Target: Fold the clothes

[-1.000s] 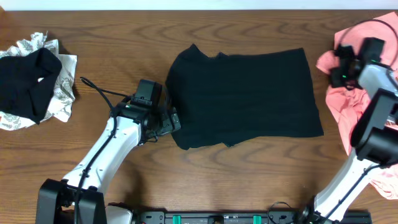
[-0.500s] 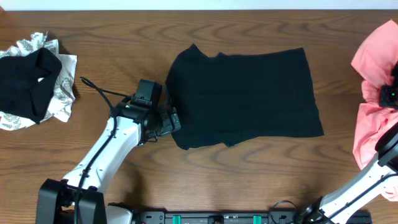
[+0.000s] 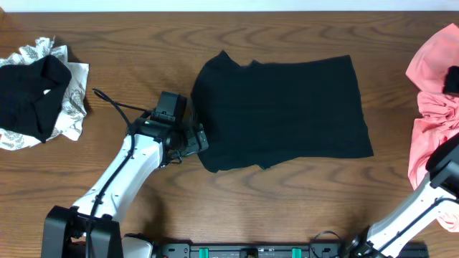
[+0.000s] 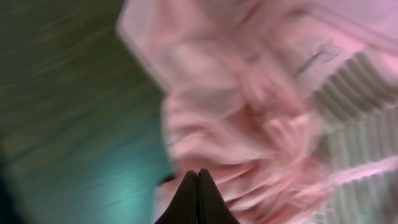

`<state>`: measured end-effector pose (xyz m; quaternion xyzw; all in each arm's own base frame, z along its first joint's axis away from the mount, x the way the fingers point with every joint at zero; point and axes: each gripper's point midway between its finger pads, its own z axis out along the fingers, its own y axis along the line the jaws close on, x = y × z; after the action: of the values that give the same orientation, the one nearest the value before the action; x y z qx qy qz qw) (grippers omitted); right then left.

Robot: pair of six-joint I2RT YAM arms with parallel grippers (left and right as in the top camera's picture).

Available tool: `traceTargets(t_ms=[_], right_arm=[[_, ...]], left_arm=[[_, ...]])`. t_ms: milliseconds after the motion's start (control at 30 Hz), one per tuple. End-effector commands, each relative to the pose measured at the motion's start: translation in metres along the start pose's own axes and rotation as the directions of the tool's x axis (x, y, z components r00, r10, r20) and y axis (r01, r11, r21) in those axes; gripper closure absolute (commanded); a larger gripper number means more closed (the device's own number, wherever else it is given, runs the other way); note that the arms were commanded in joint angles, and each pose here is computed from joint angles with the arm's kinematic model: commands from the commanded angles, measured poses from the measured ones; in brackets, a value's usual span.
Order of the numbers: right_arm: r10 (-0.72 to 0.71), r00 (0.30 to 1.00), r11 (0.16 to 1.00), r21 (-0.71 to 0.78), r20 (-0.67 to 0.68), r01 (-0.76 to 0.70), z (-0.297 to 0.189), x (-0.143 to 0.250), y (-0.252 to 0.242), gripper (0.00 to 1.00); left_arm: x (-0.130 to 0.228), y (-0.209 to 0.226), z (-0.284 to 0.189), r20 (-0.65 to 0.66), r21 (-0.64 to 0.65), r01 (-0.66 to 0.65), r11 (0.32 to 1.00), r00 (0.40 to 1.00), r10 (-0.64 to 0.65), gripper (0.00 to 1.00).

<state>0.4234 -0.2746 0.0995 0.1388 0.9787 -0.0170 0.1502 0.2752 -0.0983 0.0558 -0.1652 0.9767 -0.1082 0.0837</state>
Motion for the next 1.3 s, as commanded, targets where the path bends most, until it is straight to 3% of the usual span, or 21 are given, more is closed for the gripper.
traceTargets(t_ms=[0, 200, 400, 500, 667, 733, 900, 1267], right_arm=[[0.159, 0.985, 0.981, -0.100, -0.060, -0.164, -0.006, 0.009, 0.031, 0.99], [0.203, 0.940, 0.935, -0.231, -0.276, -0.269, -0.013, 0.047, 0.093, 0.99], [0.097, 0.904, 0.947, -0.240, -0.416, -0.212, -0.005, 0.081, 0.142, 0.98], [0.047, 0.891, 0.964, -0.213, -0.451, -0.159, 0.005, 0.094, 0.159, 0.99], [0.080, 0.860, 0.984, -0.098, -0.505, -0.149, 0.021, 0.116, 0.166, 0.99], [0.104, 0.847, 0.986, -0.060, -0.522, -0.158, 0.024, 0.122, 0.164, 0.90], [0.105, 0.822, 0.986, -0.051, -0.559, -0.161, 0.024, 0.135, 0.168, 0.52], [0.085, 0.801, 0.994, -0.004, -0.592, -0.108, 0.024, 0.148, 0.182, 0.45]], left_arm=[[0.001, 0.003, 0.003, -0.001, -0.018, 0.007, 1.000, 1.000, -0.007, 0.02], [0.001, 0.003, 0.003, -0.001, -0.018, 0.007, 1.000, 1.000, -0.007, 0.02], [0.001, 0.003, 0.003, -0.001, -0.018, 0.007, 1.000, 1.000, -0.007, 0.02], [0.001, 0.003, 0.003, -0.001, -0.018, 0.007, 1.000, 1.000, -0.007, 0.02], [0.001, 0.003, 0.003, 0.000, -0.019, 0.007, 1.000, 1.000, -0.007, 0.02], [0.001, 0.003, 0.003, -0.001, -0.018, 0.007, 1.000, 1.000, -0.007, 0.02], [0.001, 0.003, 0.003, 0.000, -0.018, 0.007, 1.000, 1.000, -0.007, 0.02], [-0.005, -0.004, 0.003, 0.021, 0.012, -0.029, 1.000, 0.999, 0.029, 0.02]])
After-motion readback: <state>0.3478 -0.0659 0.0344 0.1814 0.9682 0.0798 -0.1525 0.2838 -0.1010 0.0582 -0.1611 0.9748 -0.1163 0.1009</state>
